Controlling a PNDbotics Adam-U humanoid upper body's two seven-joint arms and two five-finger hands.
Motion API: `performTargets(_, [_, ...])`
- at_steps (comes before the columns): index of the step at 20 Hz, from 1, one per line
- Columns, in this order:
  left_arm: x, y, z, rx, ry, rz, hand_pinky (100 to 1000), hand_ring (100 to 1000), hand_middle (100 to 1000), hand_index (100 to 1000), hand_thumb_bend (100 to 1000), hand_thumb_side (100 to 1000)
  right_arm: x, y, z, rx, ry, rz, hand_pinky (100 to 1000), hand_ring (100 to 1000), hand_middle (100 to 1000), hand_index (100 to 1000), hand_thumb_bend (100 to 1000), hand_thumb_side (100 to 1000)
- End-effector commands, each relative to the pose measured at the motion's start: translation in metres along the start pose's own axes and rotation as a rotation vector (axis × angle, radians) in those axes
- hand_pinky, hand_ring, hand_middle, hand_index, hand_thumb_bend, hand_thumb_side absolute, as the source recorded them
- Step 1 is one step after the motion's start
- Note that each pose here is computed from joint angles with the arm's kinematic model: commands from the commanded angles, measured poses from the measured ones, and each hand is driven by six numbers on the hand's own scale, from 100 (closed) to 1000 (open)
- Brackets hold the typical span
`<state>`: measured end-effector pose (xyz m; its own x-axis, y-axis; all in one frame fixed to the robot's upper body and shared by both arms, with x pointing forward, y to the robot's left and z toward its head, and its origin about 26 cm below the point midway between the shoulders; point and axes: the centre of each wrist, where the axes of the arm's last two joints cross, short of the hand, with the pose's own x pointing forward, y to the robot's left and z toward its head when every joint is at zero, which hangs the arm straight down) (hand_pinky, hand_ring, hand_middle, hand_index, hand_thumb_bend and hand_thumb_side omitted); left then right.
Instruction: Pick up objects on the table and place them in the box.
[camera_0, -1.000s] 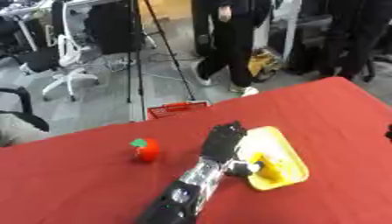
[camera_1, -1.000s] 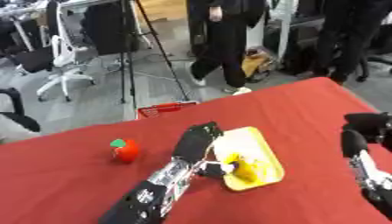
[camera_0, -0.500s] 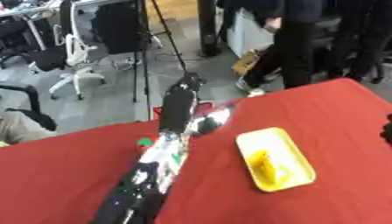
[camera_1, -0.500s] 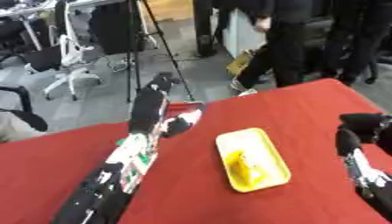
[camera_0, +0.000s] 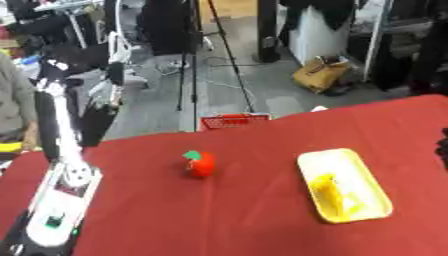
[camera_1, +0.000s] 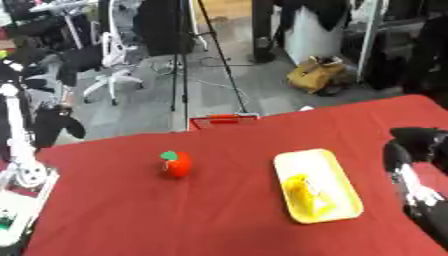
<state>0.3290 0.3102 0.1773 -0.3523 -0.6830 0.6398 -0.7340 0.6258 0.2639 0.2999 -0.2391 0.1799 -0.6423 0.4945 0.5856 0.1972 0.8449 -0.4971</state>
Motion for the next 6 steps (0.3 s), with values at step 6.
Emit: performTargets(6, [-0.021,0.030,0.025,-0.004,0.129,0.025,641,702,790,773,712,810,0.003,-0.008,0.000,-0.016,-0.012,0.034,613,621,597,749,331,663])
